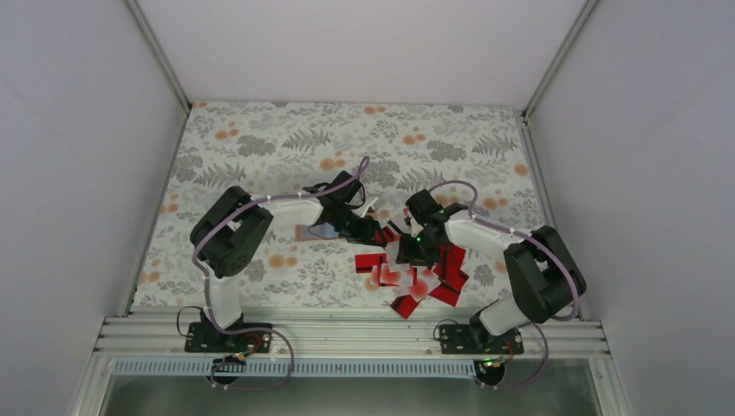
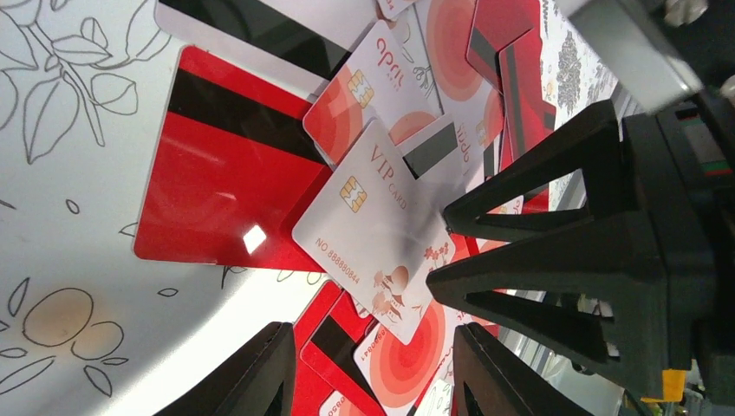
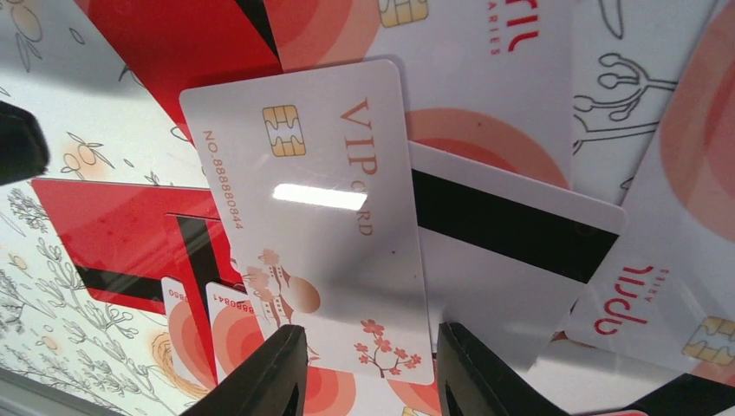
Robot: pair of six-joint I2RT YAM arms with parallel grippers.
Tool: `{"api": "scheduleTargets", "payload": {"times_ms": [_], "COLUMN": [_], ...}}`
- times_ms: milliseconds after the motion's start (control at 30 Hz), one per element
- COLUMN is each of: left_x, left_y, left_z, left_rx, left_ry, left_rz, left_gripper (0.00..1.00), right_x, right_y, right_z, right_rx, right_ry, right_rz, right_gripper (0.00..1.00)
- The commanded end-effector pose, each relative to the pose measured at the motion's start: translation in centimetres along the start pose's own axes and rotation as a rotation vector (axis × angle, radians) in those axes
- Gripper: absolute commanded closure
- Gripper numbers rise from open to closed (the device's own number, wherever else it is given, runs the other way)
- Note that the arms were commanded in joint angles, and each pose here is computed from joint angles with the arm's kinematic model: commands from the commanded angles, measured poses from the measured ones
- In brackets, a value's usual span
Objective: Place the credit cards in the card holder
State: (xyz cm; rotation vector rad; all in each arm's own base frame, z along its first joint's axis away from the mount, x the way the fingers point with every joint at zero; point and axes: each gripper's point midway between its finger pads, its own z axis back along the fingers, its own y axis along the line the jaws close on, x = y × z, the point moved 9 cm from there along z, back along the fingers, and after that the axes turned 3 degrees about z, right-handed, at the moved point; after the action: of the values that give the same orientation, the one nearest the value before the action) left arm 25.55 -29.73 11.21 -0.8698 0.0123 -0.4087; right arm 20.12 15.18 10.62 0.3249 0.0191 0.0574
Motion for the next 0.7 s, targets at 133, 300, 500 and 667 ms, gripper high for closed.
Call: {"api": "scheduleTargets", "payload": {"times_ms": [133,300,500,667], "left_x": [0.4,0.9,1.5,1.5], "left_y": [0.4,0.9,1.4,1.9], "left_z": [-1.0,-1.7,-2.4,-2.7], "left_rx": [-0.024,-0.018,-0.006,0.032], "left_ry": [0.030,0.038,0.049,0.056], "left_rz": [0.038,0.060,0.087,0.115], "left_gripper": [0.53,0.53,0.53,0.53], "right_x": [-0.7,-1.7,-2.5,-2.8], "right_y": [-1.9,-2.8,-3.5,-3.8], "right_z": [-1.6,-2.7,-3.7,-4.2], "right_rx": [0.000,-0.008,-0.012,-0.005], "right_ry": [-0.001,0.041,0.068,0.080], "right_rz": [-0.065,-0.090,-0.098,-0.098], "right_gripper": [0.66,0.75,0.91,0.96]}}
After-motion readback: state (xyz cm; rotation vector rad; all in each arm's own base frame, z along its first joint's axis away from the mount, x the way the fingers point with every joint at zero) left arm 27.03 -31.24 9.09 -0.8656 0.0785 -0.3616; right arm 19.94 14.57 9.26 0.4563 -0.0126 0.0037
